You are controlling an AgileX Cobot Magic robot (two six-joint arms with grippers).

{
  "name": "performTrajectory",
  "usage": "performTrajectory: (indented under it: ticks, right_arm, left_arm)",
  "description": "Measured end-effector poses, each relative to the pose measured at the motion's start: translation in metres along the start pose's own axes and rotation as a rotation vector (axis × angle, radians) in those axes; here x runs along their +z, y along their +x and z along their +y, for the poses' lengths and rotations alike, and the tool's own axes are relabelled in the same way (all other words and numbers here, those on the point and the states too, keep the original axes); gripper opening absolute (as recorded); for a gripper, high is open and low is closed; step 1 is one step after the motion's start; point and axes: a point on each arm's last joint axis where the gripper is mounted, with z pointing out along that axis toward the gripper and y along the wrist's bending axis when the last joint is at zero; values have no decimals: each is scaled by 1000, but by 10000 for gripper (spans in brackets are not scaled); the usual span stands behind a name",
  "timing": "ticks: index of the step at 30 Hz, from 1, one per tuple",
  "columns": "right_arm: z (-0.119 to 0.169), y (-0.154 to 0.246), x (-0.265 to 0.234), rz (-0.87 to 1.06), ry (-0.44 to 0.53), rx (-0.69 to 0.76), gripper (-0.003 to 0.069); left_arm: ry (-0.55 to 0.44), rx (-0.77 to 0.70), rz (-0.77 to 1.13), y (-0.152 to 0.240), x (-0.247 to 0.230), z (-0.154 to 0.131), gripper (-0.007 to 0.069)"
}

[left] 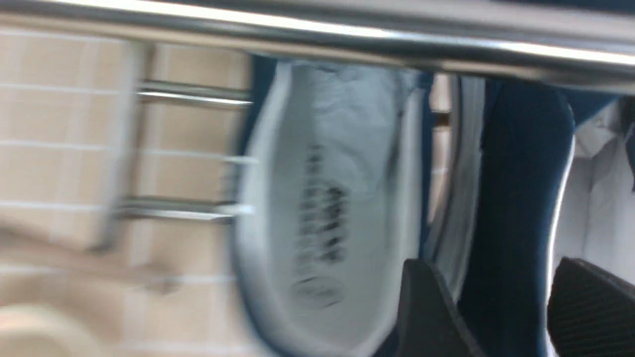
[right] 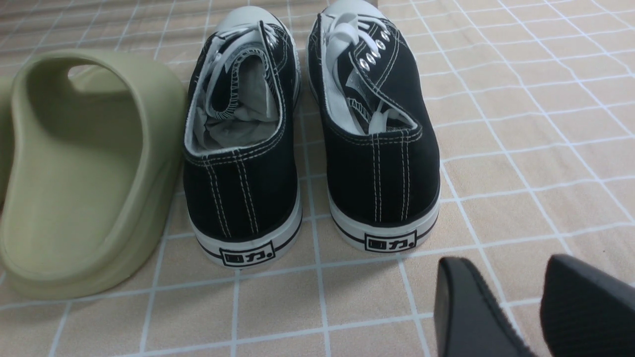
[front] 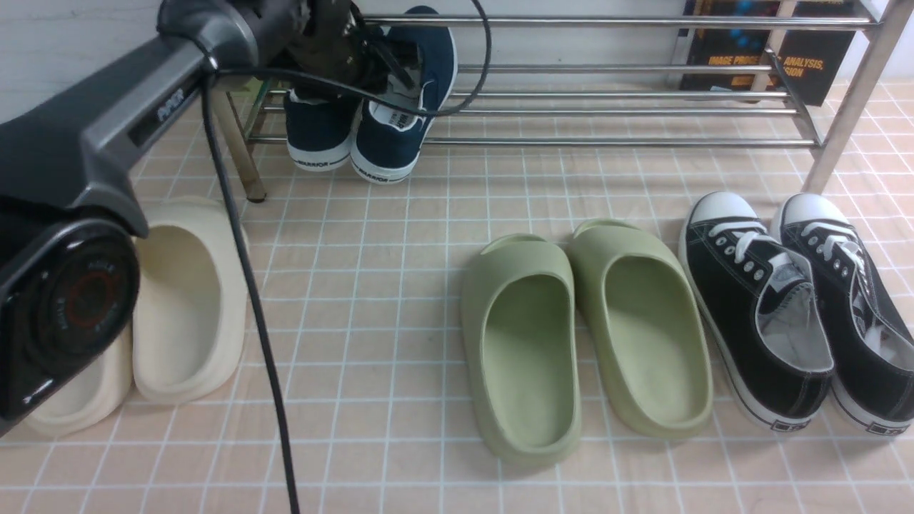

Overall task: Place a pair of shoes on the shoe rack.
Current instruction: Use the left arm to put a shoe into the shoe rack

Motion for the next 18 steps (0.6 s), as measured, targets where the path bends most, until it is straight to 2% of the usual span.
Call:
performTrajectory:
  ticks: [4,7,8,11,13,16,18]
  right_arm:
    - [0,0,0,0,0,0,239]
    - [0,0,0,0,0,0,239]
    - [0,0,0,0,0,0,239]
    - [0,0,0,0,0,0,239]
    - [0,0,0,0,0,0,239]
    - [0,0,0,0,0,0,239]
    - [0,0,0,0,0,0,239]
  left_arm:
    - [-59,103,70,-7,-40,13,330]
    - [-74,138,147,0,-46,16,276]
    - [-75,157,218,12,-40,16,230]
    - [-54,165,295,33,-24,15,168]
    - [0,147,336,56,-2,10,103]
    - [40,127,321,66,11,6,62]
    - [88,101,246,65,21,0,30]
